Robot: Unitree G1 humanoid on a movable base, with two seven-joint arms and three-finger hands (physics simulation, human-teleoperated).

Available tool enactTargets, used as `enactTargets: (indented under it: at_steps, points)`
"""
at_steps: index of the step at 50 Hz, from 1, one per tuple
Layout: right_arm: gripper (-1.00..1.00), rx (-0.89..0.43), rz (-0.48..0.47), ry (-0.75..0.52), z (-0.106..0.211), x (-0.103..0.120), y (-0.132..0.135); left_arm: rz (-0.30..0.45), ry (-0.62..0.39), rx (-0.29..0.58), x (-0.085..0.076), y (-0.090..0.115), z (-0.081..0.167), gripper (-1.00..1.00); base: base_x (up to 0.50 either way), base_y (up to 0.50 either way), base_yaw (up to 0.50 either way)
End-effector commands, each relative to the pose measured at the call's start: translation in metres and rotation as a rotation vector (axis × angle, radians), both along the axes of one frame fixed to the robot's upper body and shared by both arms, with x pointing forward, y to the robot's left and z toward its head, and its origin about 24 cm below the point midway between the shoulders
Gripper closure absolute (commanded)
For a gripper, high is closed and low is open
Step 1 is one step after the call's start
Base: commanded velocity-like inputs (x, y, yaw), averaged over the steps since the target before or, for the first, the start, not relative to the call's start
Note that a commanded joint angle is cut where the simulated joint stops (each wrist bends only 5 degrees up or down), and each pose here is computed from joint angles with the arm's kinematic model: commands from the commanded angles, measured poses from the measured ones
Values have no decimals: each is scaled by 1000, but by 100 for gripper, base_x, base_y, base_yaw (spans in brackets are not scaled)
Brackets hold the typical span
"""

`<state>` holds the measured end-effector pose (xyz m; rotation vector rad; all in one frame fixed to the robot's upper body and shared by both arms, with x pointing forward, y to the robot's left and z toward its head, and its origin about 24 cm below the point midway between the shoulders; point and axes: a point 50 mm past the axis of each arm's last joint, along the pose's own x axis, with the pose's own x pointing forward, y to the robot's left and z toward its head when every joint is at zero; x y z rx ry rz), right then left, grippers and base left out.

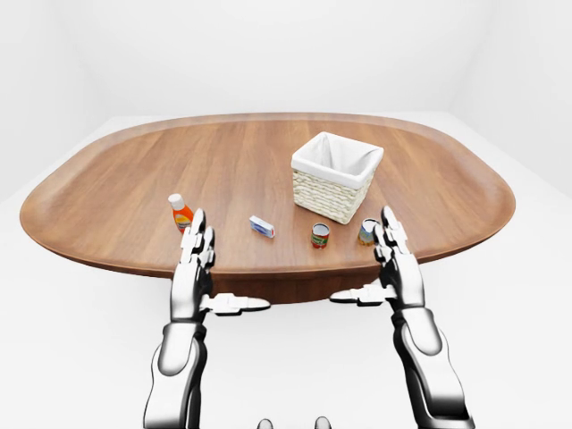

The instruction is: Pick up the ketchup, and put it in the basket.

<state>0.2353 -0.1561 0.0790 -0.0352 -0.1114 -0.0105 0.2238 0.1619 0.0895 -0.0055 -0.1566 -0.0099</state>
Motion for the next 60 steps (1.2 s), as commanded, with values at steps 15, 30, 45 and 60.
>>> enactTargets:
  at_steps: [15,30,45,60]
  points:
    - [-100,-7,-11,-54,13,-6,-1,4,-77,2,-11,2,18,-100,0,0,0]
    - [-100,-9,-12,-63,15,-7,-1,7,-82,1,-11,2,19,-100,0,0,0]
    - [-100,-19,42,-61,15,-13,3,-1,-79,-5,-12,3,18,-100,29,29,0]
    - [-100,-44,-8,-48,11,-5,3,-7,-69,11,-12,1,16,-100,34,34,0]
